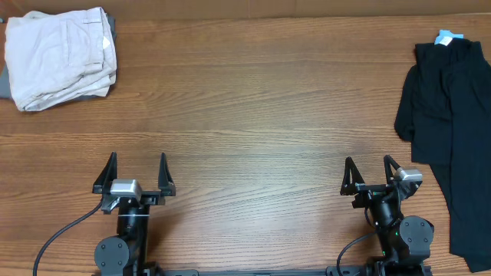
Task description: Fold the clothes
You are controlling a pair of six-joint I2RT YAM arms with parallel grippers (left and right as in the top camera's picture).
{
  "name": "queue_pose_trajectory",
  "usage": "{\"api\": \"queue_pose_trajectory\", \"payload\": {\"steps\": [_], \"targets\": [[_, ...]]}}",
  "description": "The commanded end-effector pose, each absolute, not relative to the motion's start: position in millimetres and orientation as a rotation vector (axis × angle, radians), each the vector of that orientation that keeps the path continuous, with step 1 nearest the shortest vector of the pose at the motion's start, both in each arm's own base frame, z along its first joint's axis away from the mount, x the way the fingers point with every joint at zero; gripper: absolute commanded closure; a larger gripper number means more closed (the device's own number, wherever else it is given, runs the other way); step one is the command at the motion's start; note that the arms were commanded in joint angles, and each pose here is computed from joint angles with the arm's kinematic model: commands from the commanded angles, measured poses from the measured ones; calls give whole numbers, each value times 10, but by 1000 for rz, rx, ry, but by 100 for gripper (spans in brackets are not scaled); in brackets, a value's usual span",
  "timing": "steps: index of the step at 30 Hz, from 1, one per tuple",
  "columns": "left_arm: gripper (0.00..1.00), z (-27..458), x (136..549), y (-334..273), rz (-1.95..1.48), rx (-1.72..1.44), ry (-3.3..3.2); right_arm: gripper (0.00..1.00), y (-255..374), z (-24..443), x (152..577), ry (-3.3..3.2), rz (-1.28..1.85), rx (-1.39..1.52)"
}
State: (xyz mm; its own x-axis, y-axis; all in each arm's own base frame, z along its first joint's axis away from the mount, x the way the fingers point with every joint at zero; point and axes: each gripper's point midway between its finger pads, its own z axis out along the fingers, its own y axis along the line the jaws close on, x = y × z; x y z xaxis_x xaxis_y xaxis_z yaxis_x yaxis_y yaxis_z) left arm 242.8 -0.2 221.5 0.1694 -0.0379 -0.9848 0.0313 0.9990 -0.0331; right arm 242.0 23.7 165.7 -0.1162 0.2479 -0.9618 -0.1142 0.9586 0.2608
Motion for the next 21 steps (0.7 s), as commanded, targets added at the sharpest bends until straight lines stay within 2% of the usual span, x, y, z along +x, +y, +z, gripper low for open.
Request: {"api": "queue_pose_trajectory", "payload": {"steps": [1,10,21], "targets": [[0,2160,2431,70,-8,-18,1402,0,227,1690,2416,1644,299,98],[0,1565,2459,94,-10,-44,1644,0,227,1690,2416,1644,299,98],[0,1571,2460,94,-10,-44,1642,0,227,1690,2416,1644,299,98]]}}
